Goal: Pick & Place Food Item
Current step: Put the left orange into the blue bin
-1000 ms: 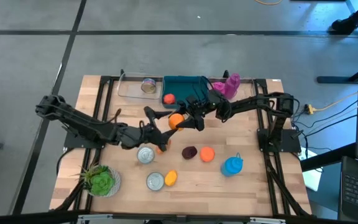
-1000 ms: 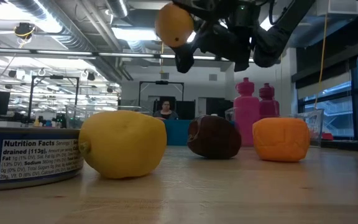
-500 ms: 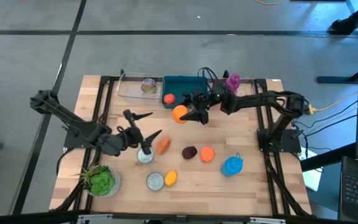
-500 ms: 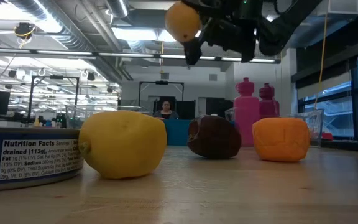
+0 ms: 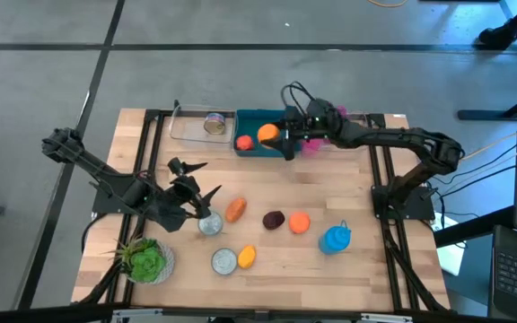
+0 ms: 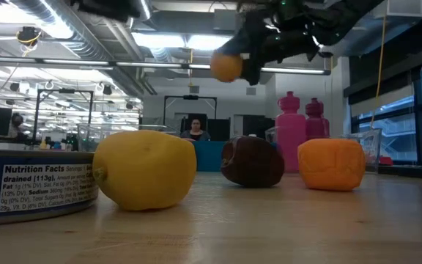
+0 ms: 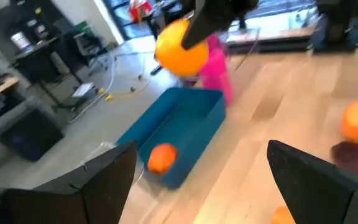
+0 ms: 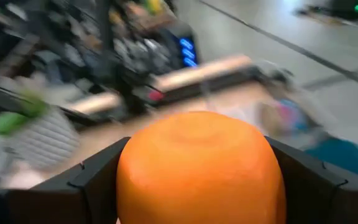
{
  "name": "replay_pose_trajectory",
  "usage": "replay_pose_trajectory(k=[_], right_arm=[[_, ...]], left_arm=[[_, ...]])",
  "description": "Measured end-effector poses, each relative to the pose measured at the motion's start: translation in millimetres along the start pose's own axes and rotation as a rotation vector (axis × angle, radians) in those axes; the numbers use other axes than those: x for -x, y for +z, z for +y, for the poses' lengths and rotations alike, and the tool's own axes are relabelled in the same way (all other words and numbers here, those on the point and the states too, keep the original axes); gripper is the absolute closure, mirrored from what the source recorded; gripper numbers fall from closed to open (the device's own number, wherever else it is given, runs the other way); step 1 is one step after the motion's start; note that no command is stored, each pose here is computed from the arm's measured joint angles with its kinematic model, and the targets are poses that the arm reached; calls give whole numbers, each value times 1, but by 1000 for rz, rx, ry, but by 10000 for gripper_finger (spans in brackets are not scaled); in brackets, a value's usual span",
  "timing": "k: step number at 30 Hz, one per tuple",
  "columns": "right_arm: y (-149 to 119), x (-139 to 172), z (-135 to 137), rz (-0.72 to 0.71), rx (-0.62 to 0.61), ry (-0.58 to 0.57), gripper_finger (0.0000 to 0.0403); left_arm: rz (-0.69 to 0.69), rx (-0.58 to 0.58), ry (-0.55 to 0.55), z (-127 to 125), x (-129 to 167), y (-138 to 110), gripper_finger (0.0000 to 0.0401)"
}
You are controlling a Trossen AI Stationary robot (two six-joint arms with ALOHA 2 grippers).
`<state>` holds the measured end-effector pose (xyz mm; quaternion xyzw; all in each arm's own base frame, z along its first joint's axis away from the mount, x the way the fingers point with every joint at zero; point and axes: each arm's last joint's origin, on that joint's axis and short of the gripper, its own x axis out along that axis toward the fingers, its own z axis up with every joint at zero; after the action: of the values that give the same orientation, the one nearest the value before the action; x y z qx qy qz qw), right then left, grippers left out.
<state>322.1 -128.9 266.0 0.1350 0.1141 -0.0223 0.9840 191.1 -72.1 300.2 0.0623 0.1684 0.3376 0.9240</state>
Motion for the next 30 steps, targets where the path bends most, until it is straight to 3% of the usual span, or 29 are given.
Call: replay_pose_trajectory(k=[3, 8, 15, 23, 30], right_arm=[[10, -6, -7, 83, 66, -108, 83], [32, -17, -20, 142, 138, -180, 83], [44, -41, -57, 228, 120, -237, 83], [36, -79, -99, 366, 65, -248, 83], [35, -102, -114, 417, 48, -214, 83]], left_arm=[[14, 6, 31, -2, -4, -18, 52], [22, 80, 55, 1, -7, -39, 52], [21, 111, 57, 0, -10, -51, 52], [8, 114, 78, 0, -10, -52, 52], [12, 120, 104, 3, -15, -51, 52]])
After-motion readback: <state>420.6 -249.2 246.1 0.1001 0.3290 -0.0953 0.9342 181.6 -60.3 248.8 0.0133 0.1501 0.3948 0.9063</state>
